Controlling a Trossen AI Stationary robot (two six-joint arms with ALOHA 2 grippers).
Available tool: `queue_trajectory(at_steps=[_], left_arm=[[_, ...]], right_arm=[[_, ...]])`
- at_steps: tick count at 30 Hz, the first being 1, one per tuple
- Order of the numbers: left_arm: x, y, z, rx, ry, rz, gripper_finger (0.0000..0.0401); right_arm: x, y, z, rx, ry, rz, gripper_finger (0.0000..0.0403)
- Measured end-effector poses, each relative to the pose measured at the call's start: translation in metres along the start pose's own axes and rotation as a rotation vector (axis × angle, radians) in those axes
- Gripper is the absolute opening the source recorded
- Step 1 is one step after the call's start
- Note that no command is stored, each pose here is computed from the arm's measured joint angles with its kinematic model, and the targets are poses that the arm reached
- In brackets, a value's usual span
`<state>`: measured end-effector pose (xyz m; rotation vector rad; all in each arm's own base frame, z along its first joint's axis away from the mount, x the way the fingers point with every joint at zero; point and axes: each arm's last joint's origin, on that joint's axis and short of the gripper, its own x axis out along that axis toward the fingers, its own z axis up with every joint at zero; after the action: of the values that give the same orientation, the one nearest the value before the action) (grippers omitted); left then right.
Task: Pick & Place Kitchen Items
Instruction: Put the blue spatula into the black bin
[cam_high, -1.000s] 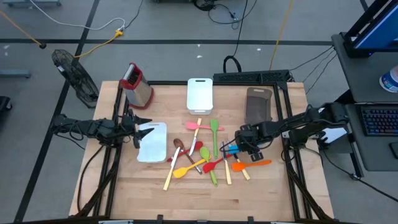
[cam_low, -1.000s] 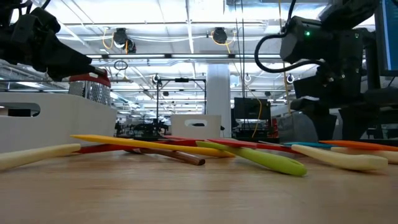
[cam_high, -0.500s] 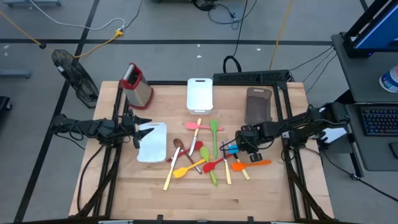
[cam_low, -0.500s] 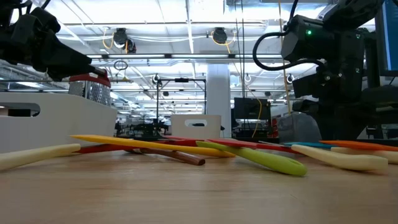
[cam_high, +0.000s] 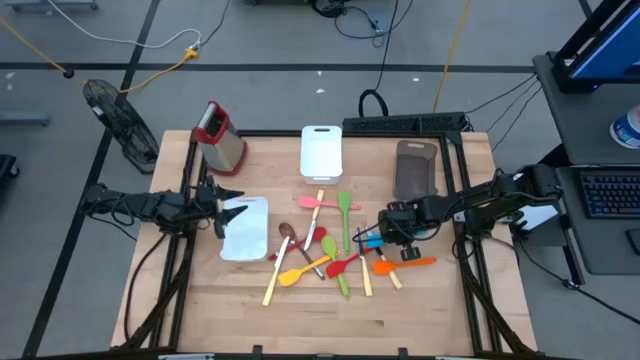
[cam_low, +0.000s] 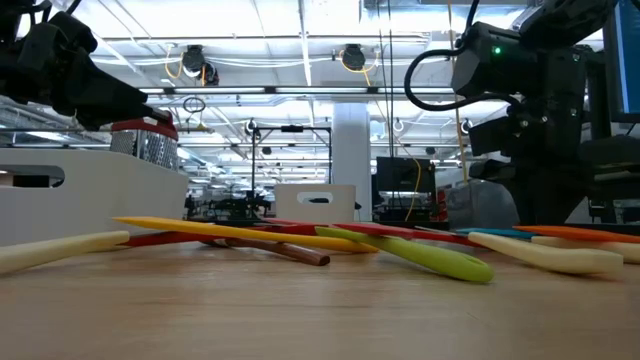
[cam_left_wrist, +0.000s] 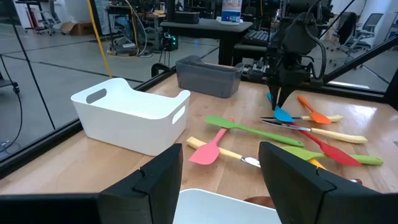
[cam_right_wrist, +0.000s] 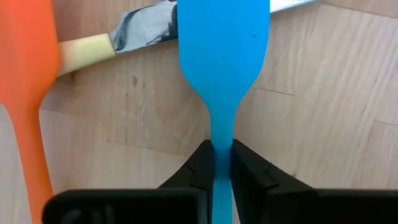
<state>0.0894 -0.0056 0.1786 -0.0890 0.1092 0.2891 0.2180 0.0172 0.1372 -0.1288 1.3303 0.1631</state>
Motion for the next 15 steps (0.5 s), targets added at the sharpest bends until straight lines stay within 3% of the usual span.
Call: queue_trajectory(at_steps=[15], left_arm=[[0.0, 0.0, 0.0, 0.001, 0.0, 0.001, 0.0218]], right_arm=[[-0.025, 0.002, -0.003, 0.098, -0.097, 0.025, 0.0023]])
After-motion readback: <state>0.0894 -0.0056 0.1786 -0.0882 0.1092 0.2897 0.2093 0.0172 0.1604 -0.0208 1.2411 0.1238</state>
